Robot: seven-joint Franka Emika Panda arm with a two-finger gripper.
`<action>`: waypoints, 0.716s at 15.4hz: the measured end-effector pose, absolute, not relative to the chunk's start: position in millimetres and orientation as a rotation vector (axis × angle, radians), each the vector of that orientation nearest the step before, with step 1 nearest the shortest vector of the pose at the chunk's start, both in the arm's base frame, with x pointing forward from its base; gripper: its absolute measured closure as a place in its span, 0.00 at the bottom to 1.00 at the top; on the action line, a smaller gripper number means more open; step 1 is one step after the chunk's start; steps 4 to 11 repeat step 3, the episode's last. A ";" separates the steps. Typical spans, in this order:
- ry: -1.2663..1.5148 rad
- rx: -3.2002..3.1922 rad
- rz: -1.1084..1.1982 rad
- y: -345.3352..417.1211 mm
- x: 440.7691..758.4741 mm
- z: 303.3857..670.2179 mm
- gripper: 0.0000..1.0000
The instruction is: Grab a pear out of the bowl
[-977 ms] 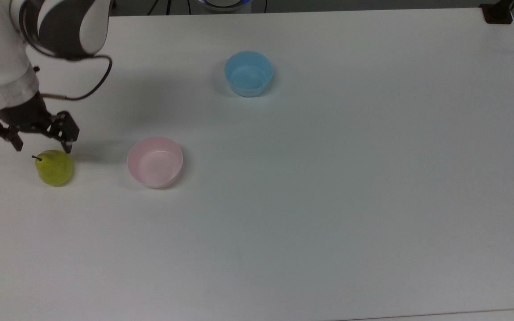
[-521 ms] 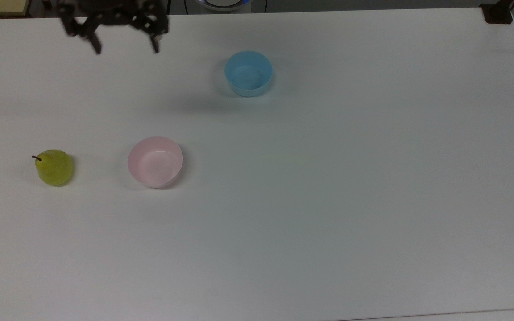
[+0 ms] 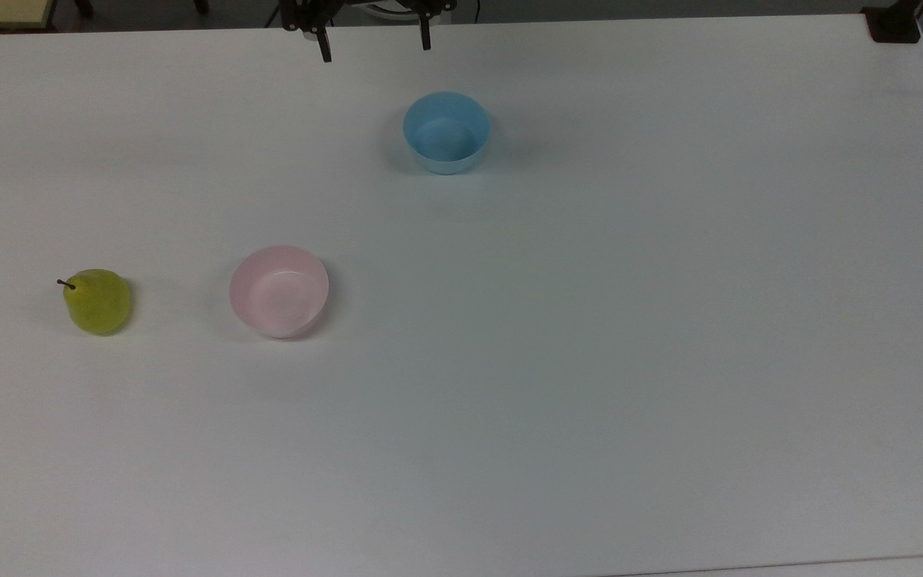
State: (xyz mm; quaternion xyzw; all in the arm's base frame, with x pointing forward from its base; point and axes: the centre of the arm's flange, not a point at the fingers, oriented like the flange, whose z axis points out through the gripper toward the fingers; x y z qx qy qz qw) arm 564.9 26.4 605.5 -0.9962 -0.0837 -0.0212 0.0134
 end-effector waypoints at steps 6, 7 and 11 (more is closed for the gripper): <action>-0.247 -3.104 -0.065 21.5 565.4 600.9 0.00; -0.247 -3.104 -0.065 21.5 565.4 600.9 0.00; -0.247 -3.104 -0.065 21.5 565.4 600.9 0.00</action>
